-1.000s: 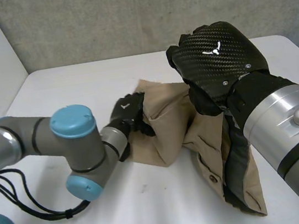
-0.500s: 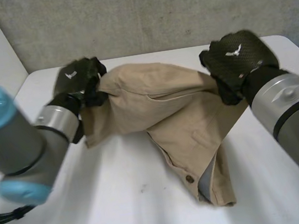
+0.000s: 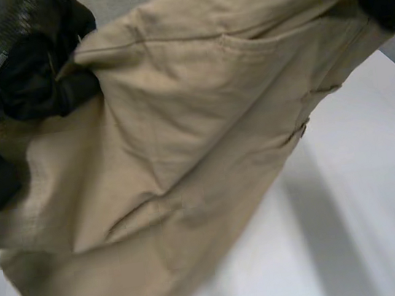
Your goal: Fold the shorts.
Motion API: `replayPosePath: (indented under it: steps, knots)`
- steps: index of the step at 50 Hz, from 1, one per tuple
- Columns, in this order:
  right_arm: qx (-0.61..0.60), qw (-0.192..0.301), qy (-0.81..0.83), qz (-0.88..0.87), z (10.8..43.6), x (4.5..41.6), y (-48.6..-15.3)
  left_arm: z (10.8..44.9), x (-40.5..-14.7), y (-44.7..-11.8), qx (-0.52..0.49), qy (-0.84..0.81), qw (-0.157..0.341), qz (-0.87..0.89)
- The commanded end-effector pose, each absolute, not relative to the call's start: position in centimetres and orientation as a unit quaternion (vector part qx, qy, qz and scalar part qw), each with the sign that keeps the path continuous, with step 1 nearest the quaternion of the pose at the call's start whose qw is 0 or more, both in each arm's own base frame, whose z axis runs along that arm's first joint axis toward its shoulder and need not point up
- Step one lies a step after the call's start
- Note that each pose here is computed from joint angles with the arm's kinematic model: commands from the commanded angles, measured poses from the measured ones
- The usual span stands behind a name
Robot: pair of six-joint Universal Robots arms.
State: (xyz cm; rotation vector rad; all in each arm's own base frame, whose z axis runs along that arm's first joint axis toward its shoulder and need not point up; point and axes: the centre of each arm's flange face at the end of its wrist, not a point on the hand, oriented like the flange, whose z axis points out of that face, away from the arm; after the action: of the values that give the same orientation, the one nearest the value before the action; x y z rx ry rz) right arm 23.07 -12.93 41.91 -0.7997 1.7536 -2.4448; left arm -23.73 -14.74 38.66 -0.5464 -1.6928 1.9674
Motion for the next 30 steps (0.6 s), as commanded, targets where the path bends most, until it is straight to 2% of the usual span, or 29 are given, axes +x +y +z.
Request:
replayPosePath:
  steps: [1, 6, 10, 15, 21, 26, 30]
  knots:
    - [-0.328, 0.012, 0.646, -0.690, 34.7, 25.9, -17.6, 31.6, -25.9, -19.4, -0.210, -0.714, 0.222, 0.630]
    - [-0.342, -0.001, 0.687, -0.641, 30.4, 27.0, -21.2, 25.4, -27.8, -23.4, -0.217, -0.772, 0.207, 0.560]
    - [-0.352, -0.001, 0.704, -0.617, 27.7, 28.5, -23.8, 22.7, -29.2, -26.4, -0.217, -0.783, 0.197, 0.548]
    - [-0.345, -0.003, 0.691, -0.636, 24.7, 30.9, -28.1, 21.1, -30.4, -30.6, -0.218, -0.764, 0.172, 0.583]
    - [-0.308, -0.015, 0.622, -0.720, 23.9, 33.3, -32.7, 21.1, -32.2, -35.9, -0.220, -0.682, 0.124, 0.686]
    - [-0.276, -0.076, 0.529, -0.799, 23.5, 34.9, -36.3, 21.1, -33.6, -38.8, -0.211, -0.618, 0.091, 0.752]
    - [-0.303, -0.103, 0.506, -0.801, 21.1, 35.9, -37.4, 19.8, -34.8, -39.7, -0.221, -0.592, 0.095, 0.770]
